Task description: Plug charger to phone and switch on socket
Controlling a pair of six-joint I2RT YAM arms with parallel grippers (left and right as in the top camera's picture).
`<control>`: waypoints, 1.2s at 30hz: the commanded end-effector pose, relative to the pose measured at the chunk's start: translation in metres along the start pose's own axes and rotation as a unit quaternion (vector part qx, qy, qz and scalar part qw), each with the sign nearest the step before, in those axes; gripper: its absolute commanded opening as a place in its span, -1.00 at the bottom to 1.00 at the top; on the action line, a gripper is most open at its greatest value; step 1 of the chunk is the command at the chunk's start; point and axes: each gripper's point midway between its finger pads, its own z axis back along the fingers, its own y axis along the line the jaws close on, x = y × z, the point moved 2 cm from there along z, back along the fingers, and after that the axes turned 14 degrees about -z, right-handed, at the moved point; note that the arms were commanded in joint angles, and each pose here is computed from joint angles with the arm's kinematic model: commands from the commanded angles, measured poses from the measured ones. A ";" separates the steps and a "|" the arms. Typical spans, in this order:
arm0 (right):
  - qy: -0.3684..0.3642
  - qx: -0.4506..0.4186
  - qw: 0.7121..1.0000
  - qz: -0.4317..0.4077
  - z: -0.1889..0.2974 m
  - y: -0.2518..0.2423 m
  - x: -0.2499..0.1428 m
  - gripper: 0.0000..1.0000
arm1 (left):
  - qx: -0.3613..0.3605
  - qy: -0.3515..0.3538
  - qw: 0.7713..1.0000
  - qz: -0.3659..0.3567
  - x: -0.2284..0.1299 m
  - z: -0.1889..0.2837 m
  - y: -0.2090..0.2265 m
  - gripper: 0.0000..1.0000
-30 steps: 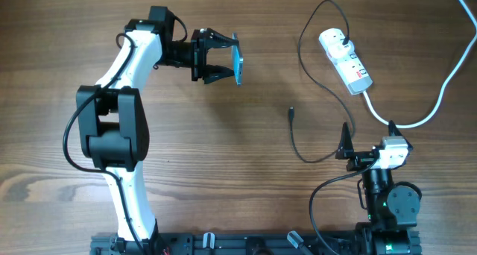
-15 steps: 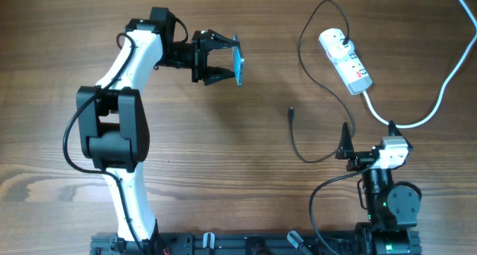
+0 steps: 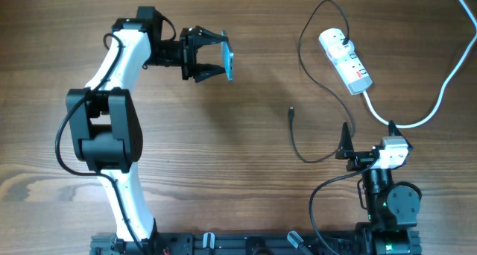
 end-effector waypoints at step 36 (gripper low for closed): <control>-0.004 0.001 1.000 0.001 0.000 0.000 0.001 1.00 | -0.027 0.001 0.995 -0.095 -0.010 0.008 -0.033 0.33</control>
